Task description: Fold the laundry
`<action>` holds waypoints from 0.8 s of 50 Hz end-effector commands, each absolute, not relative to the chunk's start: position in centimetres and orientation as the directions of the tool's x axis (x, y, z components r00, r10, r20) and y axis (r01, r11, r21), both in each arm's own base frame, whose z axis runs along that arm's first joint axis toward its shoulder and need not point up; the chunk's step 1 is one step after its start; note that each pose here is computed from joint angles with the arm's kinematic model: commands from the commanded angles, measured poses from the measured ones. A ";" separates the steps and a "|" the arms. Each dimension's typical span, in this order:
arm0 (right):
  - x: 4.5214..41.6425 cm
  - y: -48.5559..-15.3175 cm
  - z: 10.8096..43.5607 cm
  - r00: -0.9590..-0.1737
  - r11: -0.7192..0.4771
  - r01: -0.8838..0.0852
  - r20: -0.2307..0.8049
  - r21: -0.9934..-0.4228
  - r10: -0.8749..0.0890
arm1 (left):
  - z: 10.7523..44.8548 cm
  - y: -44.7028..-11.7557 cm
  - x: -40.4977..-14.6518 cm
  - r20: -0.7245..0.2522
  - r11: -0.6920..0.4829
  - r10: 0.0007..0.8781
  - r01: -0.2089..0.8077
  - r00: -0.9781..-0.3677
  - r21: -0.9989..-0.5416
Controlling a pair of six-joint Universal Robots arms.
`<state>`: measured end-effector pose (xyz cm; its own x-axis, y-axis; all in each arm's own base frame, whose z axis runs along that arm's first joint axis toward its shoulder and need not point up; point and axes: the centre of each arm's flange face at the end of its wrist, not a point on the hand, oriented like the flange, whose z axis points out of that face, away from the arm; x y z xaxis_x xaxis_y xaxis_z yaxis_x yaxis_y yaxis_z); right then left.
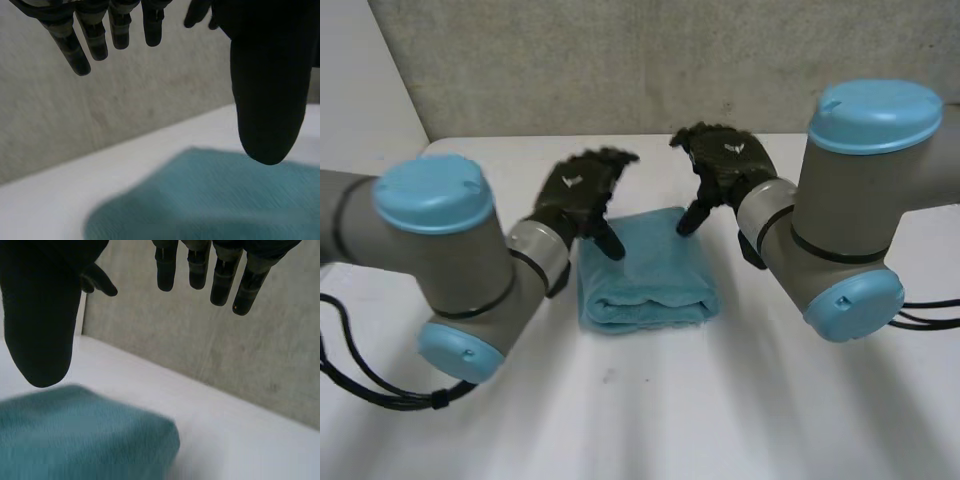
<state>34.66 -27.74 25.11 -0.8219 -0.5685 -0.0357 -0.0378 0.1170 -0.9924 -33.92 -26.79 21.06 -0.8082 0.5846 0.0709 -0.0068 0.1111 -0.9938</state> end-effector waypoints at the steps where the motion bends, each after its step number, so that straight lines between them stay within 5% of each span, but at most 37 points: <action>1: 35.0 -29.1 18.1 -0.826 0.274 -0.151 -0.031 -0.950 -0.563 | 15.8 -26.7 -34.1 0.068 0.250 0.563 0.091 -0.824 -0.964; 7: 35.1 -29.5 14.7 -0.826 0.356 -0.210 -0.030 -0.911 -0.564 | 13.3 -26.9 -32.7 0.037 0.323 0.501 0.146 -0.865 -0.935; 14: 34.7 -30.2 15.4 -0.829 0.351 -0.219 -0.016 -0.910 -0.559 | 13.7 -26.9 -31.5 0.035 0.361 0.478 0.160 -0.878 -0.919; 19: 34.5 -30.5 20.7 -0.827 0.249 -0.149 -0.017 -0.957 -0.562 | 18.2 -26.3 -31.3 0.046 0.298 0.487 0.117 -0.872 -0.948; 24: 30.4 -30.0 31.6 -0.875 0.039 -0.008 -0.012 -0.999 -0.485 | 27.5 -25.5 -30.6 0.052 0.093 0.494 -0.006 -0.868 -0.996; 27: 29.4 -29.7 33.2 -0.889 0.000 0.010 -0.009 -1.000 -0.458 | 29.6 -25.3 -29.9 0.052 0.047 0.486 -0.033 -0.873 -0.998; 34: 23.3 -29.0 37.4 -0.964 -0.126 -0.005 0.038 -0.992 -0.263 | 35.8 -26.6 -23.4 0.051 -0.045 0.328 -0.070 -0.943 -0.996; 40: 21.0 -28.6 36.8 -0.975 -0.105 -0.065 0.085 -0.992 -0.206 | 36.0 -25.4 -22.5 0.049 0.021 0.373 -0.045 -0.926 -0.999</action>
